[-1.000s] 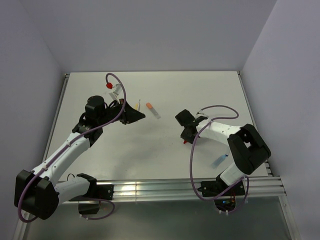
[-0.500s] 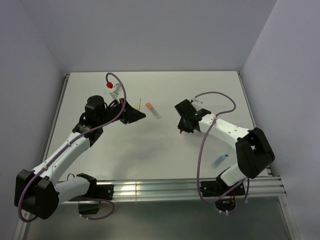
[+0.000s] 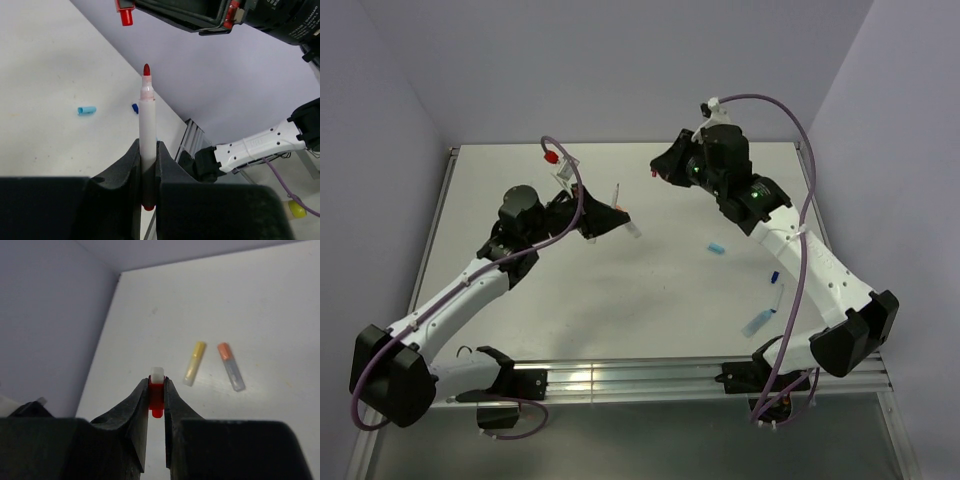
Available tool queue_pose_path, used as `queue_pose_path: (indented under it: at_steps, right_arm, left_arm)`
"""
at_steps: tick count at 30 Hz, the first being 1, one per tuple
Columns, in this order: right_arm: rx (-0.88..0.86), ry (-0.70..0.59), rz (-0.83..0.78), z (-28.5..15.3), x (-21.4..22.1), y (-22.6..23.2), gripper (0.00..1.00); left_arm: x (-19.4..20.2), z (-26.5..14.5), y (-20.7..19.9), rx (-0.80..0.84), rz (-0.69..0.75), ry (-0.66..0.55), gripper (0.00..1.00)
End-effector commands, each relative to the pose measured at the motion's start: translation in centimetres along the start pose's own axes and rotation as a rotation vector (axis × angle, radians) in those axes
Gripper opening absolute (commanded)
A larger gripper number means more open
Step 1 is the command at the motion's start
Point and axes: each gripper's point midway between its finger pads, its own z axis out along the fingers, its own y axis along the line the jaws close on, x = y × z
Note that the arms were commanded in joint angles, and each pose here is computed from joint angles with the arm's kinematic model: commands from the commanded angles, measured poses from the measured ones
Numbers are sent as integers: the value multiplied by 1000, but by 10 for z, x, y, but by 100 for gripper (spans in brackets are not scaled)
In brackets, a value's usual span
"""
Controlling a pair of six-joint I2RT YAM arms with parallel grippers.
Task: Insert the pens into the pen caps
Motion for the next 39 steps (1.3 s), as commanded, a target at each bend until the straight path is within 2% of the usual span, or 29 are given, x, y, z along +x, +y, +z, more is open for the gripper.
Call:
queue_pose_path:
  at_steps: [1, 5, 13, 25, 39]
  right_arm:
    - [-252, -34, 11, -15, -28, 41, 0]
    - [-397, -116, 39, -23, -46, 59, 0]
    - [-533, -100, 73, -23, -37, 79, 0]
    - [-547, -94, 58, -27, -19, 89, 0]
    - [-500, -92, 53, -17, -17, 83, 0]
  left_arm:
    - [-35, 11, -20, 80, 38, -121, 0]
    - [-38, 18, -17, 102, 35, -165, 0]
    - [-36, 28, -18, 126, -3, -154, 0]
    - [-22, 29, -18, 139, 7, -110, 0]
    - [-21, 25, -20, 138, 27, -113, 0]
